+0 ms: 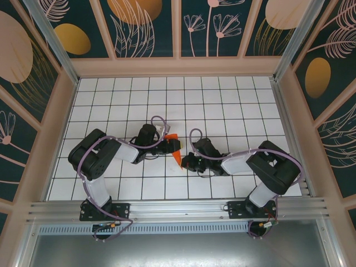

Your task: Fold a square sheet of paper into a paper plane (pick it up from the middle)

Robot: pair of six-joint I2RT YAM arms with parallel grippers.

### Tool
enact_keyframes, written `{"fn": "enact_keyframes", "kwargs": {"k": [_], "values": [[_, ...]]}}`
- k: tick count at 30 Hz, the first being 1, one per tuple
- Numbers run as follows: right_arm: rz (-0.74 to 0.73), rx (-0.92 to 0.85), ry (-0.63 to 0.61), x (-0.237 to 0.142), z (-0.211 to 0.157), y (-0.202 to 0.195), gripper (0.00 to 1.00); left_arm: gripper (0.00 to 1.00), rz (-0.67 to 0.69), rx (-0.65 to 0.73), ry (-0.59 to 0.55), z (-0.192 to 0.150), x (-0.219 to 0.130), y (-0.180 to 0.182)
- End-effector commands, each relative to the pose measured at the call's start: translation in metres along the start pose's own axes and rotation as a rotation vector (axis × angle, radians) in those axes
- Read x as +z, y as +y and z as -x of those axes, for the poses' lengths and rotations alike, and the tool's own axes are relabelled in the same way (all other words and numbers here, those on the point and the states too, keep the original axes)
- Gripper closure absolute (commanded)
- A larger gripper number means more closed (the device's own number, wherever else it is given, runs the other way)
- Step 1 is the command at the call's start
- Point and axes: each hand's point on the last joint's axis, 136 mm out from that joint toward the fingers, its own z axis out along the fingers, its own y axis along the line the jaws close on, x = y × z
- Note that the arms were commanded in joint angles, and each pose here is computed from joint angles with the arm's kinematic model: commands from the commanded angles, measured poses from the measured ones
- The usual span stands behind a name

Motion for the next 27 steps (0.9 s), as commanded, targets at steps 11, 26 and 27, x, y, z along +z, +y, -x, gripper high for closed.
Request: {"fn": "enact_keyframes", "kwargs": {"k": [11, 26, 27], "values": [[0.010, -0.075, -0.037, -0.022, 0.012, 0.035, 0.94, 0.46, 0.165, -0.091, 0.093, -0.035, 0.002, 0.052], [-0.016, -0.044, 0.029, 0.017, 0.009, 0.027, 0.94, 0.46, 0.154, -0.088, 0.098, -0.034, 0.003, 0.048], [-0.026, -0.028, 0.031, 0.017, 0.008, 0.019, 0.94, 0.46, 0.155, -0.087, 0.098, -0.034, 0.003, 0.049]]}}
